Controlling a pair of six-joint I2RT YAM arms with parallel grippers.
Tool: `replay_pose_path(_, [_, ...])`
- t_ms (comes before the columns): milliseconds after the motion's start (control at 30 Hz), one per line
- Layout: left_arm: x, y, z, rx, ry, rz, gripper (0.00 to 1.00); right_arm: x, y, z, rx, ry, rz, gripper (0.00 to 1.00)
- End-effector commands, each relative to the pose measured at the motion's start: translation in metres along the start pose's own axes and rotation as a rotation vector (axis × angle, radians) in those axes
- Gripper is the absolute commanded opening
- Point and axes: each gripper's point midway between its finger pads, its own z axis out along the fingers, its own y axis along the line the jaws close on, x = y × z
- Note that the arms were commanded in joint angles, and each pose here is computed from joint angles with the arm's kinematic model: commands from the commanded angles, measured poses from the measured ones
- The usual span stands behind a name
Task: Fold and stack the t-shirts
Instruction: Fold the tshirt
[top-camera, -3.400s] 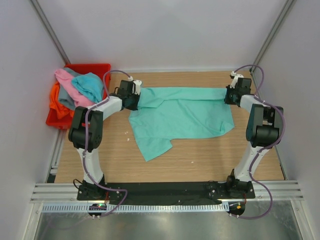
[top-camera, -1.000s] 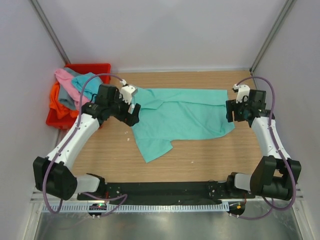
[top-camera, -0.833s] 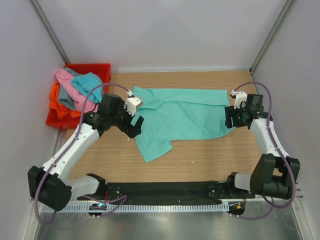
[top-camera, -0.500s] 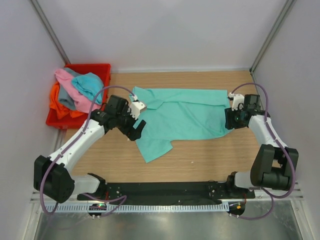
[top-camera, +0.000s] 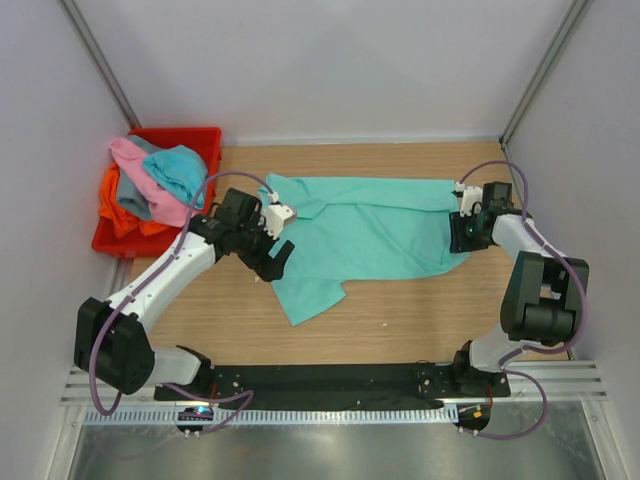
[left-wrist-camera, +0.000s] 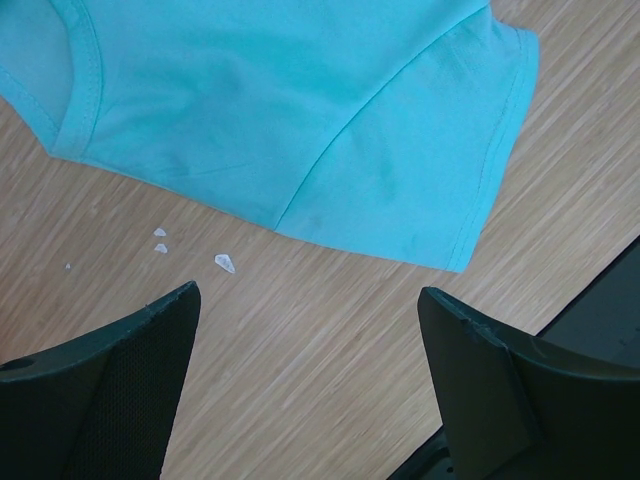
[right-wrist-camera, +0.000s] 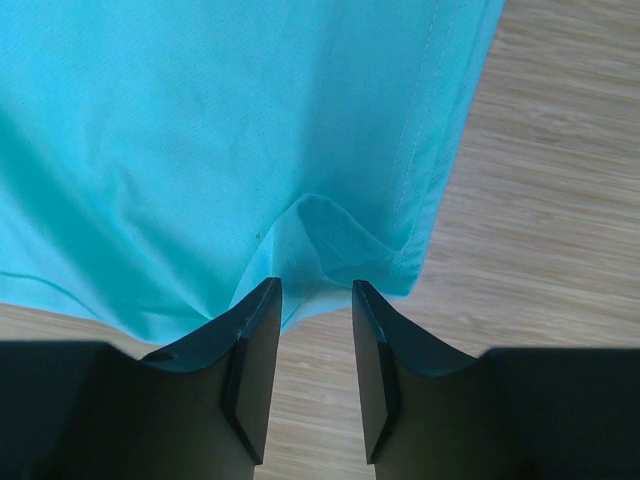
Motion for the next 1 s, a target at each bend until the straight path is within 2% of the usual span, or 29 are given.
replay_pose_path(0, [-0.010,-0.004,-0.008,0.009,-0.042,0.023,0.90,-0.025,-0.009,-0.001,0.022,-0.064,0.008,0.40])
replay_pose_path(200, [-0.008,-0.004,-0.008,0.012,-0.033,0.014,0.89,-0.023,-0.008,-0.001,0.014,-0.054,0.008,0.27])
replay_pose_path(233, [-0.009,-0.005,-0.008,0.013,-0.034,0.015,0.89,-0.022,-0.006,-0.001,0.007,-0.052,0.004,0.24])
replay_pose_path(267, [-0.008,-0.005,-0.008,0.012,-0.031,0.016,0.89,-0.022,-0.006,-0.001,0.007,-0.052,0.002,0.16])
replay_pose_path(400, [-0.006,-0.005,-0.009,0.007,-0.022,0.012,0.87,-0.022,-0.003,-0.005,-0.003,-0.055,0.001,0.01])
replay_pose_path(467, [-0.006,-0.004,-0.012,0.002,-0.023,0.016,0.86,-0.025,-0.002,-0.011,-0.002,-0.070,-0.003,0.02])
replay_pose_path(567, [-0.004,-0.007,-0.014,0.000,-0.030,0.039,0.76,-0.033,-0.002,-0.023,0.013,-0.110,-0.006,0.01])
replay_pose_path(633, [-0.001,-0.014,-0.012,0.004,-0.028,0.083,0.77,-0.037,-0.001,-0.030,0.016,-0.133,-0.007,0.01])
replay_pose_path(733, [0.023,-0.037,0.002,0.051,0.097,0.198,0.78,-0.042,0.000,-0.037,0.020,-0.155,-0.008,0.02])
replay_pose_path(833, [0.057,-0.055,0.018,0.077,0.275,0.330,0.76,-0.041,0.001,-0.034,0.009,-0.151,0.002,0.01])
replay_pose_path(967, [0.087,-0.058,0.031,0.052,0.380,0.443,0.79,-0.040,0.002,-0.029,-0.001,-0.142,0.009,0.01])
